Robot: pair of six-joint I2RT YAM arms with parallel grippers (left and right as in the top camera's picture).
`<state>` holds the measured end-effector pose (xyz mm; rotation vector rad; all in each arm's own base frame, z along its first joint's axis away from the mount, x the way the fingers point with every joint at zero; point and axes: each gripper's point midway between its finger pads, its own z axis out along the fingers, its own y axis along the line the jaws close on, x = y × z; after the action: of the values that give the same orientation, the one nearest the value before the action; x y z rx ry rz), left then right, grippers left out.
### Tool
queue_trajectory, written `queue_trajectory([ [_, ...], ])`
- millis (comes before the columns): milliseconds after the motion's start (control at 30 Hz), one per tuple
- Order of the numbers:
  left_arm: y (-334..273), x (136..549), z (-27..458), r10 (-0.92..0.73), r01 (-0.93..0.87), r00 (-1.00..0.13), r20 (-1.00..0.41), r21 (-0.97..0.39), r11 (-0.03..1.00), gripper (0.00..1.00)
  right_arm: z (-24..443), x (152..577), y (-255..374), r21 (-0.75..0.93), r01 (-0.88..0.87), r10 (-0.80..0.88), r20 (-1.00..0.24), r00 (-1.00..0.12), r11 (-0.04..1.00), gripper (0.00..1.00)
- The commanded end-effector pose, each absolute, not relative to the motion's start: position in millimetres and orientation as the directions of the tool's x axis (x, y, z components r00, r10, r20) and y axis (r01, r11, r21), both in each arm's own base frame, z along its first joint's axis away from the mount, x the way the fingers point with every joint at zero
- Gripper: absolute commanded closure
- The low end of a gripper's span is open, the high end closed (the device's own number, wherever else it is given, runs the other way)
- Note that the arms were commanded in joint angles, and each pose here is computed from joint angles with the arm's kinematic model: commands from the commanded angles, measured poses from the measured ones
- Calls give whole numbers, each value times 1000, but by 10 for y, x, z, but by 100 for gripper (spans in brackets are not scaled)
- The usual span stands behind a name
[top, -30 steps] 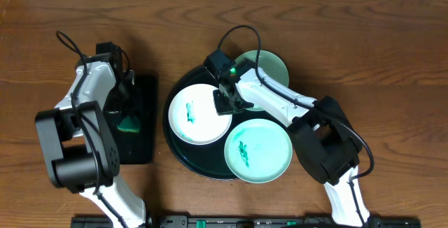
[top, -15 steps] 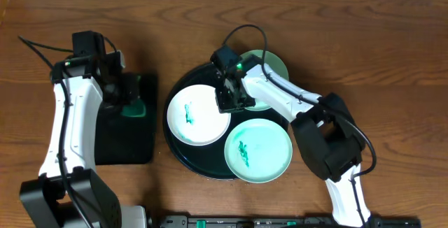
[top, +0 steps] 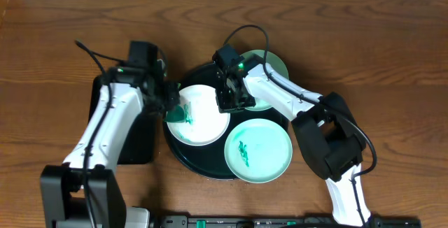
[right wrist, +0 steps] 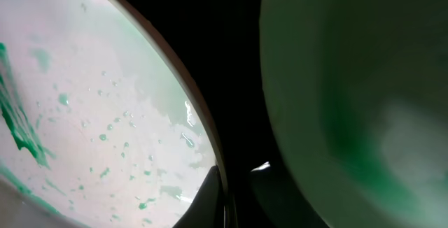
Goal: Clean dirty plates on tray and stack at the side
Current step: 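Scrub the white plate with the sponge in the left gripper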
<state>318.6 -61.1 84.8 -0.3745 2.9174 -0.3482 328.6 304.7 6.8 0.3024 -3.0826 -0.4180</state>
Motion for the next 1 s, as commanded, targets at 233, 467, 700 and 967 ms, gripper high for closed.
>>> queue_trajectory([
  [233, -724, 3085, 269, -295, -256, -945, -143, -242, 936, 93, 1, 3256, 3009, 262, -194, -203, 8, -979, 945, 99],
  [467, -813, 3048, -118, -265, -246, -962, -68, -208, 947, 93, -1, 3253, 3013, 261, -195, -204, 8, -979, 945, 99],
  [700, -1295, 2862, -133, -34, -27, -999, -17, -316, 949, 93, -2, 3252, 3011, 261, -195, -204, 8, -979, 945, 99],
  [967, -1722, 2710, -6, 231, 238, -970, -71, -449, 861, 93, -6, 3247, 3007, 260, -195, -205, 10, -979, 946, 99],
])
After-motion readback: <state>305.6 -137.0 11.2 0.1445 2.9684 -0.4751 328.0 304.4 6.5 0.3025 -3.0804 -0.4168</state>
